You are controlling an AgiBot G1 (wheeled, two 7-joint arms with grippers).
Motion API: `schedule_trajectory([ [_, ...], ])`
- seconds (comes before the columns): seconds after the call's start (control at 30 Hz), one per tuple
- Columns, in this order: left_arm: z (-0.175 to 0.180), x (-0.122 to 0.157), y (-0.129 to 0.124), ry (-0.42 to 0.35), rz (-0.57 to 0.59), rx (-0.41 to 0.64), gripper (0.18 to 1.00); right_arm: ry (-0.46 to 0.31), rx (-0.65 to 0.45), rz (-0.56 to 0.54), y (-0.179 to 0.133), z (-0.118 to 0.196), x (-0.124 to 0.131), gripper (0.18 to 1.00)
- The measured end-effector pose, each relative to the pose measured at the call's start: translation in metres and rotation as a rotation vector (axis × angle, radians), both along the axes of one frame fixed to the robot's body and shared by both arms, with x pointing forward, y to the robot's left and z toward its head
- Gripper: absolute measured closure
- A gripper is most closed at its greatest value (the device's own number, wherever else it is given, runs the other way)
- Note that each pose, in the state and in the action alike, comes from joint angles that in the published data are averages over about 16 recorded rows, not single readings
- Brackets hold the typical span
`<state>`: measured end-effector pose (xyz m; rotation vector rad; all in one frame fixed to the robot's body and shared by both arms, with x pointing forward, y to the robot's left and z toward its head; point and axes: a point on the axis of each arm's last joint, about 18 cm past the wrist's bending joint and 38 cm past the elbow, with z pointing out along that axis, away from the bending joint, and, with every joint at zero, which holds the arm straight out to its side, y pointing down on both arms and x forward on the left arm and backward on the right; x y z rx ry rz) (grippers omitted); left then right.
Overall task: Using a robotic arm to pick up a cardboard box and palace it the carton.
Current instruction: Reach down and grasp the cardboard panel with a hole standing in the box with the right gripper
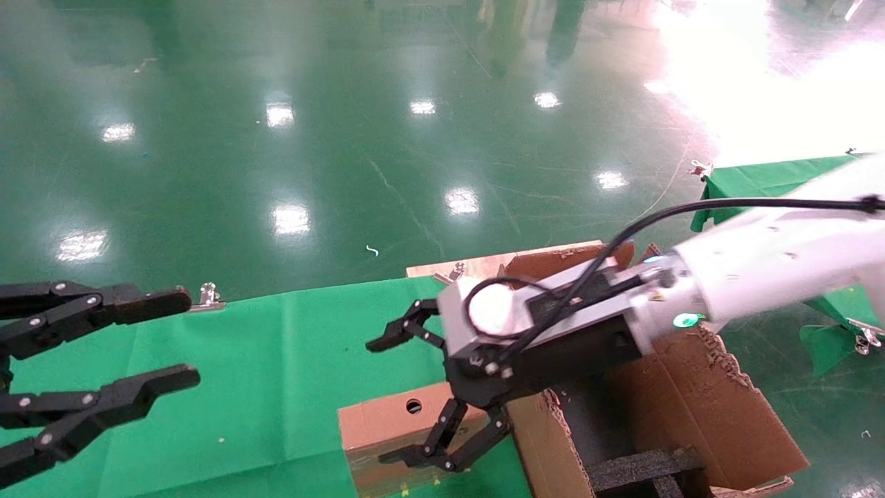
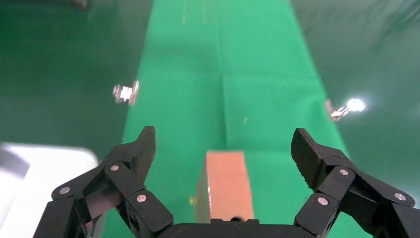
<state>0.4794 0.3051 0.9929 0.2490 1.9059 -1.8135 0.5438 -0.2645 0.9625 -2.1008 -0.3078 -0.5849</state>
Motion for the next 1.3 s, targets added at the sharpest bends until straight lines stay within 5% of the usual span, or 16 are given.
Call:
schedule_trajectory([
  [0.63, 0.0, 0.0, 0.0, 0.0, 0.0, 0.0, 0.93, -0.024, -0.406, -0.038, 0.027, -0.019, 0.051, 0.178],
  [1.3, 0.0, 0.0, 0.0, 0.0, 0.001, 0.0, 0.975, -0.057, -0.575, -0.006, 0.041, -0.031, 0.067, 0.179],
])
